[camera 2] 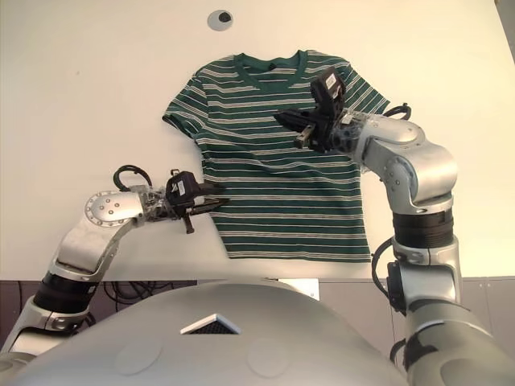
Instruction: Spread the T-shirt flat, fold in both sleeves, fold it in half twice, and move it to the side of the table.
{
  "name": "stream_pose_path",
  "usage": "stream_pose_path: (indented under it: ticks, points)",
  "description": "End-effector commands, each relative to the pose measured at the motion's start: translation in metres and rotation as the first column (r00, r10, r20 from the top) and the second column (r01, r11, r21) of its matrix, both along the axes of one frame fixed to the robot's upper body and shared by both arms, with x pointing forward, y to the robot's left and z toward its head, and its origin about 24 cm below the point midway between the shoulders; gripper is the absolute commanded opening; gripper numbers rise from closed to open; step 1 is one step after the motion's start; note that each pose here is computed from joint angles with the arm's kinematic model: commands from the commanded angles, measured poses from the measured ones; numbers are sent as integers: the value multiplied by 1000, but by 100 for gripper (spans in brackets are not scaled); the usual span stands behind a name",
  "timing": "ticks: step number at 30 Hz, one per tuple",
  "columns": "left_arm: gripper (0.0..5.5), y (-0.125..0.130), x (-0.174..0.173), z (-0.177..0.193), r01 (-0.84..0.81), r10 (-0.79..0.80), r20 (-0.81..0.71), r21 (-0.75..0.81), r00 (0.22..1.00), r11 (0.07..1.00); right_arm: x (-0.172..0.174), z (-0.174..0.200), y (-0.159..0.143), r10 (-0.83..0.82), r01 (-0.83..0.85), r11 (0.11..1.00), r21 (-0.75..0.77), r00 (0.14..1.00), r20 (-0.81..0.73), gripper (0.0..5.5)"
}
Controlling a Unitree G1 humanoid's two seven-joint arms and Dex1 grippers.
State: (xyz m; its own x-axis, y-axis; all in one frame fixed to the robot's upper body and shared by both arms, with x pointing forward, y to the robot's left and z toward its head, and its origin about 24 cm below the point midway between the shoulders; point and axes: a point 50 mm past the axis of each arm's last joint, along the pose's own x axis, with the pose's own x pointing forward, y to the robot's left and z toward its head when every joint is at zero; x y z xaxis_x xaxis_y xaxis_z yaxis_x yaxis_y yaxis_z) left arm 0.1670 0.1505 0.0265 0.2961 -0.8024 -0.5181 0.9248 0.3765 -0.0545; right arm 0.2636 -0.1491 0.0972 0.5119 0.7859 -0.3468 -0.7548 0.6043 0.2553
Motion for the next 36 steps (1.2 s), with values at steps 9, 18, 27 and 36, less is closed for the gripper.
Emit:
stream_pose_path:
  ticks: [9,18,27,36]
  points:
    - [120,42,-1,25,-63,67,-54,63,996,996,13,10,-7,-97,95,994,54,995,30,0]
    - [120,87,91,88,-614,629,-30,-258,777,746,24,10,-16,-218,215,974,73,975,33,0]
    - [200,97,113,21,-895,827,-343,-159,446,416,22,4,-10,-234,231,971,69,972,35,0]
    - [273,74,110,1,-885,791,-413,-98,452,455,19,-1,-8,-238,235,970,67,971,27,0]
